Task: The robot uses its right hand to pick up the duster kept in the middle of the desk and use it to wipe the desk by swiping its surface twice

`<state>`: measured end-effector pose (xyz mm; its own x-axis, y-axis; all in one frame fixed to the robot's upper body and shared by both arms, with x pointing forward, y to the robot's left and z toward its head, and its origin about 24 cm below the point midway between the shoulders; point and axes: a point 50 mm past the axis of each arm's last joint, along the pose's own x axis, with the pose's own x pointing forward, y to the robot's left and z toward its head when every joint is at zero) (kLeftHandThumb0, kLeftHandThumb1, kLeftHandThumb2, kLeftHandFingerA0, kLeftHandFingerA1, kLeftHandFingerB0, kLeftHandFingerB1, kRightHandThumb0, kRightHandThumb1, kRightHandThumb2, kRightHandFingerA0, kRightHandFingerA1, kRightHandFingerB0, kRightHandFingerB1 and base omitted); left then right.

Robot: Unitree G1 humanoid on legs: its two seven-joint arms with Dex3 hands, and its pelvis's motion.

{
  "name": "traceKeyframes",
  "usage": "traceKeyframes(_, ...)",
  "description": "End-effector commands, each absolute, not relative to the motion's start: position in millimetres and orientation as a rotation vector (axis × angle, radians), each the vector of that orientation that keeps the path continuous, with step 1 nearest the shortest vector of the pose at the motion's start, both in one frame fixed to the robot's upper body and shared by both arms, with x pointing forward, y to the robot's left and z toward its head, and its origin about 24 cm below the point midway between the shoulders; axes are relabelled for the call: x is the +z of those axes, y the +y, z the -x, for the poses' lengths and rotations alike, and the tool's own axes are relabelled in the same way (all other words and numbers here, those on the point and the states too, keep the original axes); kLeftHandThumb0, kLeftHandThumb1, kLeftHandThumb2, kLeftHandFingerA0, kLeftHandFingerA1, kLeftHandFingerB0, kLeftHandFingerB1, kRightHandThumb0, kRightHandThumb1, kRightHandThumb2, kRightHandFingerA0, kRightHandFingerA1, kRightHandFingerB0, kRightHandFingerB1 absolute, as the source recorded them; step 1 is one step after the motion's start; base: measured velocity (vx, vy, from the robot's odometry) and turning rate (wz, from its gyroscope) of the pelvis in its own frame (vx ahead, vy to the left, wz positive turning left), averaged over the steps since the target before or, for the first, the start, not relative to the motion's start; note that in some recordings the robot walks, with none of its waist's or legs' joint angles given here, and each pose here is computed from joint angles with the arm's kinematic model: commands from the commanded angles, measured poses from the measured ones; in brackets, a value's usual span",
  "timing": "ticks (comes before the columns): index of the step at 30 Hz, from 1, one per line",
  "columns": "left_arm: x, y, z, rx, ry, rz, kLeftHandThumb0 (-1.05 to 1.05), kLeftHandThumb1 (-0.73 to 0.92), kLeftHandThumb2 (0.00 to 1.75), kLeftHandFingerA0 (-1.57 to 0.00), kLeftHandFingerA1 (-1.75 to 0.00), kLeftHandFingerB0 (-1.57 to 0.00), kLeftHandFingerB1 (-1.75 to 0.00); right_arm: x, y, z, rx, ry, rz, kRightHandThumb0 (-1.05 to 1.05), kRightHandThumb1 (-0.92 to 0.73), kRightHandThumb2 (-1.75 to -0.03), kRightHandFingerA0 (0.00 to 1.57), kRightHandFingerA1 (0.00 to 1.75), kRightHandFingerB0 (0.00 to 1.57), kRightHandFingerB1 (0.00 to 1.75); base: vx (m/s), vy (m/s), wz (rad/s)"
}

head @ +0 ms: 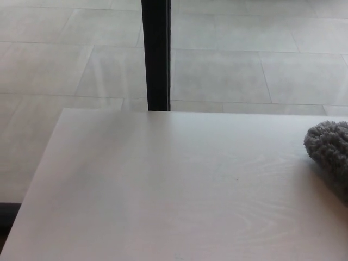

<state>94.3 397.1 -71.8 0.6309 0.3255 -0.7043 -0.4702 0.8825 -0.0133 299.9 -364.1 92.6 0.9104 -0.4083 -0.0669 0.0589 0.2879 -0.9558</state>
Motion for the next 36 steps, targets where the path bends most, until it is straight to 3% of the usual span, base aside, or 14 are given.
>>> traceKeyframes(1, -66.8, 405.5, -85.5, 0.491, 0.761, 0.172, -0.42, 0.60, 0.58, -0.56, -0.64, -0.60, -0.46, 147.3, -459.8, -176.3, -0.643, 0.287, 0.699, -0.79, -0.47, -0.85, 0.00, 0.26, 0.07, 0.37, 0.00, 0.000, 0.00)
traceKeyframes(4, -66.4, 405.9, -87.0, 0.491, 0.765, 0.163, -0.44, 0.60, 0.59, -0.56, -0.63, -0.57, -0.45, 137.2, -471.6, -154.4, -0.737, 0.306, 0.638, -0.66, -0.59, -0.58, 0.00, 0.50, 0.12, 0.37, 0.00, 0.000, 0.00)
traceKeyframes(5, -66.1, 405.7, -87.7, 0.480, 0.765, 0.160, -0.43, 0.60, 0.59, -0.55, -0.63, -0.57, -0.45, 131.6, -475.3, -141.3, -0.787, 0.283, 0.590, -0.36, -0.38, -0.95, 0.07, 0.58, 0.00, 0.50, 0.00, 0.000, 0.00)
traceKeyframes(7, -66.7, 405.4, -88.8, 0.498, 0.757, 0.202, -0.41, 0.59, 0.58, -0.57, -0.63, -0.57, -0.46, 120.8, -480.3, -120.2, -0.886, 0.273, 0.489, -0.65, -0.61, -0.58, 0.07, 0.70, 0.18, 0.40, 0.00, 0.000, 0.00)
traceKeyframes(14, -67.3, 403.8, -89.9, 0.491, 0.743, 0.226, -0.40, 0.62, 0.58, -0.51, -0.67, -0.53, -0.48, 46.3, -483.9, -57.7, -1.201, 0.230, 0.043, -0.58, -0.64, -0.59, 0.19, 0.71, 0.25, 0.38, 0.00, 0.000, 0.00)
traceKeyframes(15, -67.2, 404.6, -88.8, 0.505, 0.739, 0.240, -0.45, 0.55, 0.57, -0.51, -0.67, -0.53, -0.49, 33.6, -481.1, -51.1, -1.255, 0.214, -0.059, -0.57, -0.63, -0.58, 0.35, 0.96, 0.27, 0.38, 0.00, 0.000, 0.00)
traceKeyframes(17, -67.9, 403.9, -90.3, 0.516, 0.738, 0.243, -0.46, 0.54, 0.57, -0.52, -0.69, -0.57, -0.48, 24.2, -477.9, -46.1, -1.278, 0.189, -0.144, -0.59, -0.53, -0.82, 0.27, 0.79, 0.19, 0.49, 0.00, 0.000, 0.00)
traceKeyframes(19, -68.0, 404.1, -90.4, 0.524, 0.739, 0.240, -0.44, 0.56, 0.57, -0.45, -0.66, -0.58, -0.50, 14.7, -476.2, -39.0, -1.329, 0.193, -0.177, -0.53, -0.65, -0.58, 0.30, 0.82, 0.25, 0.41, 0.00, 0.000, 0.00)
traceKeyframes(20, -67.9, 405.0, -88.5, 0.527, 0.750, 0.229, -0.48, 0.61, 0.58, -0.43, -0.64, -0.51, -0.48, 7.5, -473.7, -33.8, -1.352, 0.199, -0.213, -0.63, -0.52, -0.86, 0.26, 0.73, 0.15, 0.50, 0.00, 0.000, 0.00)
traceKeyframes(23, -68.4, 406.9, -82.2, 0.538, 0.779, 0.200, -0.52, 0.58, 0.58, -0.49, -0.63, -0.53, -0.47, -8.6, -467.1, -22.5, -1.390, 0.234, -0.286, -0.60, -0.68, -0.59, 0.16, 0.84, 0.23, 0.45, 0.00, 0.000, 0.00)
traceKeyframes(26, -69.0, 408.9, -78.9, 0.576, 0.803, 0.205, -0.52, 0.62, 0.59, -0.48, -0.55, -0.60, -0.47, -19.1, -460.9, -18.2, -1.382, 0.257, -0.350, -0.66, -0.53, -0.91, 0.33, 0.74, 0.25, 0.55, 0.00, 0.000, 0.00)
traceKeyframes(30, -70.2, 409.0, -77.0, 0.583, 0.828, 0.171, -0.49, 0.63, 0.59, -0.47, -0.54, -0.56, -0.47, -28.9, -453.3, -16.8, -1.352, 0.303, -0.370, -0.63, -0.72, -0.61, 0.29, 0.85, 0.27, 0.48, 0.00, 0.000, 0.00)
traceKeyframes(32, -70.3, 410.2, -74.2, 0.603, 0.834, 0.184, -0.47, 0.65, 0.59, -0.46, -0.54, -0.50, -0.45, -37.5, -446.7, -18.7, -1.320, 0.400, -0.339, -0.70, -0.60, -0.94, 0.42, 0.74, 0.19, 0.53, 0.00, 0.000, 0.00)
traceKeyframes(36, -70.5, 411.4, -72.7, 0.642, 0.835, 0.190, -0.49, 0.60, 0.59, -0.53, -0.60, -0.55, -0.47, -43.1, -441.3, -18.7, -1.293, 0.422, -0.343, -0.71, -0.61, -0.94, 0.43, 0.73, 0.16, 0.52, 0.00, 0.000, 0.00)
